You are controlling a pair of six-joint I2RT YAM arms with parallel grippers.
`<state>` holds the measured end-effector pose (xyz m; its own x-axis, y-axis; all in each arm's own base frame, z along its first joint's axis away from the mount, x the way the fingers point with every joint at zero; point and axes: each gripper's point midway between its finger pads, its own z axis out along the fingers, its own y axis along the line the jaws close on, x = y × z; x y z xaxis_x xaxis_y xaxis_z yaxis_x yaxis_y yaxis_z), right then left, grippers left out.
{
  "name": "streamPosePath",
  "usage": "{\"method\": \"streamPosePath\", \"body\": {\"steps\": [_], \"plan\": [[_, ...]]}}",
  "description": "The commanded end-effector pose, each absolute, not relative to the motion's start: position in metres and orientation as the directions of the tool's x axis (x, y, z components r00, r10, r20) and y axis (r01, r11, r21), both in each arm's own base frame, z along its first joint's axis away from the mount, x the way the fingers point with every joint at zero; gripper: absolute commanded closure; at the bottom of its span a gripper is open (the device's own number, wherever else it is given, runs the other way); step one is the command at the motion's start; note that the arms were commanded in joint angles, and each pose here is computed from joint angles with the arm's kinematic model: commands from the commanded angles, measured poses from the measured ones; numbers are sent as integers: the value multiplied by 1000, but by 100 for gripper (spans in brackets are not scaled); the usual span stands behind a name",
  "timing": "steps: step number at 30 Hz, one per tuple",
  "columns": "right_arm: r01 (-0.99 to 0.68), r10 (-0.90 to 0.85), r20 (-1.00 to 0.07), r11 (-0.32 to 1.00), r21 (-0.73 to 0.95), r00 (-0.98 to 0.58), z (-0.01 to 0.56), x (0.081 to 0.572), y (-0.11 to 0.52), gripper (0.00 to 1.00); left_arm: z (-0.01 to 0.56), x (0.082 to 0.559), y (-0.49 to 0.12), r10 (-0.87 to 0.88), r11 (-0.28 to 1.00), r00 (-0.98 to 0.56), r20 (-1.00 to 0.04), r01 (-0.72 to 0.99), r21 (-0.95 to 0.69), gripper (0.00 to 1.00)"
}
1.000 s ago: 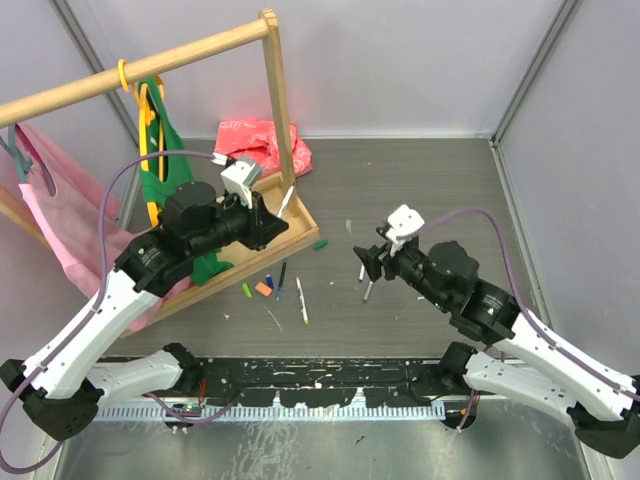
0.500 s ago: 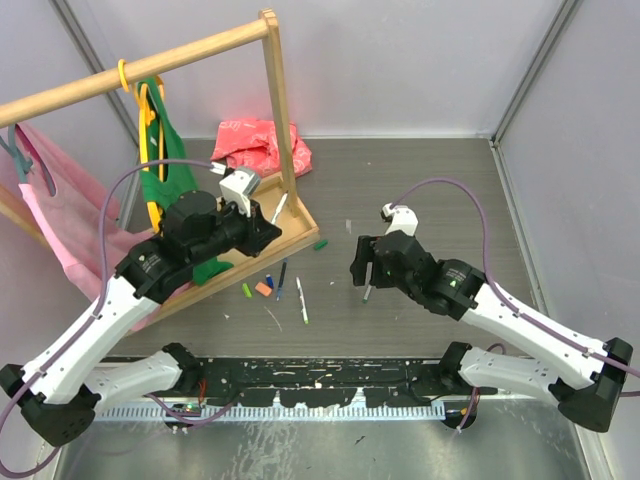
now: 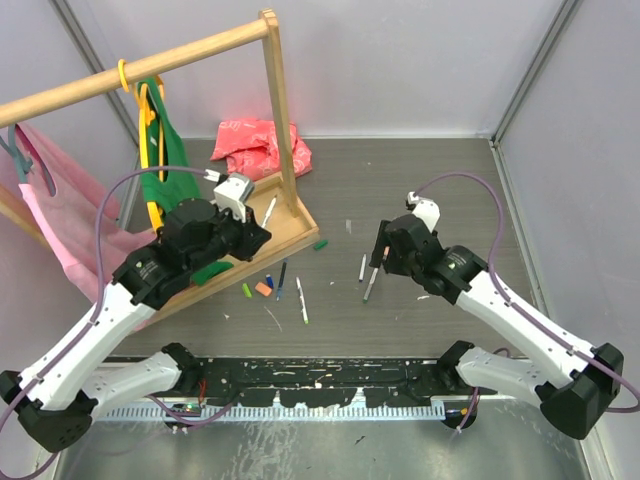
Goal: Insert the pens into the pen caps
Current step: Pick up the pen cap from the center of the board.
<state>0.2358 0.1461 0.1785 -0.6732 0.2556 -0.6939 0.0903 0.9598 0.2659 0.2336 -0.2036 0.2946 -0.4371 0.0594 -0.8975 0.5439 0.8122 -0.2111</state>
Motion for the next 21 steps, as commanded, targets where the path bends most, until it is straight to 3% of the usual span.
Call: {"method": "streamPosePath", "body": {"steps": [1, 8, 13, 21], "plan": [[129, 199, -699, 980, 152, -687, 173, 249, 124, 24, 296, 232, -193, 73, 821, -394, -916, 545, -169, 100], [37, 48, -602, 999, 31, -797, 146, 265, 114, 23, 286, 235, -183, 59, 849, -382, -922, 505, -155, 100], [-57, -27, -565, 998, 36, -825, 131, 279, 123, 24, 283, 236, -174, 39, 877, -390, -920, 455, -156, 100], [-80, -105, -514, 994, -70, -851, 111, 299, 108, 33, 279, 237, -171, -32, 890, -406, -913, 405, -211, 100]]}}
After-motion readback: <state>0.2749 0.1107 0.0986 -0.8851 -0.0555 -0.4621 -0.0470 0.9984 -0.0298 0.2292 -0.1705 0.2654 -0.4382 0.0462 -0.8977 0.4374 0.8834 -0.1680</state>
